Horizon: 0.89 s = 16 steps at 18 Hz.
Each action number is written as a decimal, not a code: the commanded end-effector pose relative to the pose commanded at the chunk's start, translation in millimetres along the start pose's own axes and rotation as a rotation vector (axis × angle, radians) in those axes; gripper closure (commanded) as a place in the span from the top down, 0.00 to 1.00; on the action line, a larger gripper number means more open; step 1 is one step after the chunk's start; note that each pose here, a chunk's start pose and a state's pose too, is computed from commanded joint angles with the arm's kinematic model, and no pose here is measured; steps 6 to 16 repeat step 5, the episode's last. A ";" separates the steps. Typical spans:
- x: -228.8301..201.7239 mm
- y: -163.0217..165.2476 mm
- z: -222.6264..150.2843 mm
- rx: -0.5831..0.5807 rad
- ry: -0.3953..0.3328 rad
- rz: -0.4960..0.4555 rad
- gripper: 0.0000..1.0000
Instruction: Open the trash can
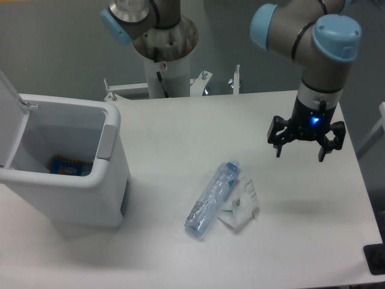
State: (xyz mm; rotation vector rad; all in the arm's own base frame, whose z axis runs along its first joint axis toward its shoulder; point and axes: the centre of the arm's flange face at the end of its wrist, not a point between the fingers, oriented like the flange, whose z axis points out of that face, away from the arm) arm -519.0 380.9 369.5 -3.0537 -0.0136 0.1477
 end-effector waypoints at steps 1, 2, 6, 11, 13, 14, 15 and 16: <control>0.1 -0.1 1.0 -0.008 -0.002 0.019 1.00; 0.0 0.0 1.0 -0.009 -0.002 0.019 1.00; 3.7 -3.1 7.5 -0.012 0.003 0.026 1.00; 3.7 -3.1 7.5 -0.012 0.003 0.026 1.00; 3.7 -3.1 7.5 -0.012 0.003 0.026 1.00; 3.7 -3.1 7.5 -0.012 0.003 0.026 1.00; 3.7 -3.1 7.5 -0.012 0.003 0.026 1.00; 3.7 -3.1 7.5 -0.012 0.003 0.026 1.00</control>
